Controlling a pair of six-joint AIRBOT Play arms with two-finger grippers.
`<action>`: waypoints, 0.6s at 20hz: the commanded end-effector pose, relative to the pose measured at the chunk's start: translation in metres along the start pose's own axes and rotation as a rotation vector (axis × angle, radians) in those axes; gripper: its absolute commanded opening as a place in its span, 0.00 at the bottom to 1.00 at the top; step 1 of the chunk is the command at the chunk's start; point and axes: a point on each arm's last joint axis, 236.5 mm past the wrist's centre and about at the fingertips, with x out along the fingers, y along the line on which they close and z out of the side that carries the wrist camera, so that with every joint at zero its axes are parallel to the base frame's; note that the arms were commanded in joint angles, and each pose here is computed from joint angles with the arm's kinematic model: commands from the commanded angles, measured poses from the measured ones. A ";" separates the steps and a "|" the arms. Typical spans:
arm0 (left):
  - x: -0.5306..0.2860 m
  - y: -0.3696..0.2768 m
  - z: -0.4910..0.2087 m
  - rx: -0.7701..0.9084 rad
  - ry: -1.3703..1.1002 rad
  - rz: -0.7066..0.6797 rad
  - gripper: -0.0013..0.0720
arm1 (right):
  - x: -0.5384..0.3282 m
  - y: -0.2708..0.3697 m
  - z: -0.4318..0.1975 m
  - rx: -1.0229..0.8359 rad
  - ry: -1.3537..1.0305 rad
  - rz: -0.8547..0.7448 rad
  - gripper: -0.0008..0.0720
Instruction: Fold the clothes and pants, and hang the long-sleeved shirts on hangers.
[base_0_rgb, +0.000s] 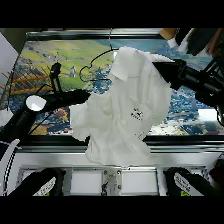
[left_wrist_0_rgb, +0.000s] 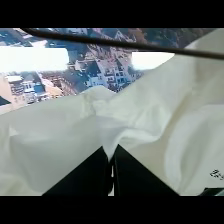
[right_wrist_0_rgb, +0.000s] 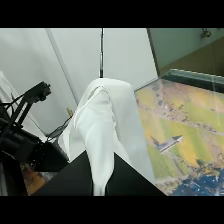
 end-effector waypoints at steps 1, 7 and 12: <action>-0.001 0.032 -0.006 -0.062 0.057 0.046 0.03 | -0.002 0.014 0.011 -0.015 -0.015 0.011 0.02; 0.015 0.076 -0.008 -0.134 0.085 0.116 0.03 | -0.005 0.039 0.008 -0.022 0.027 0.061 0.02; -0.004 0.087 0.011 -0.147 0.014 0.137 0.03 | -0.009 0.033 -0.027 -0.038 0.186 0.017 0.02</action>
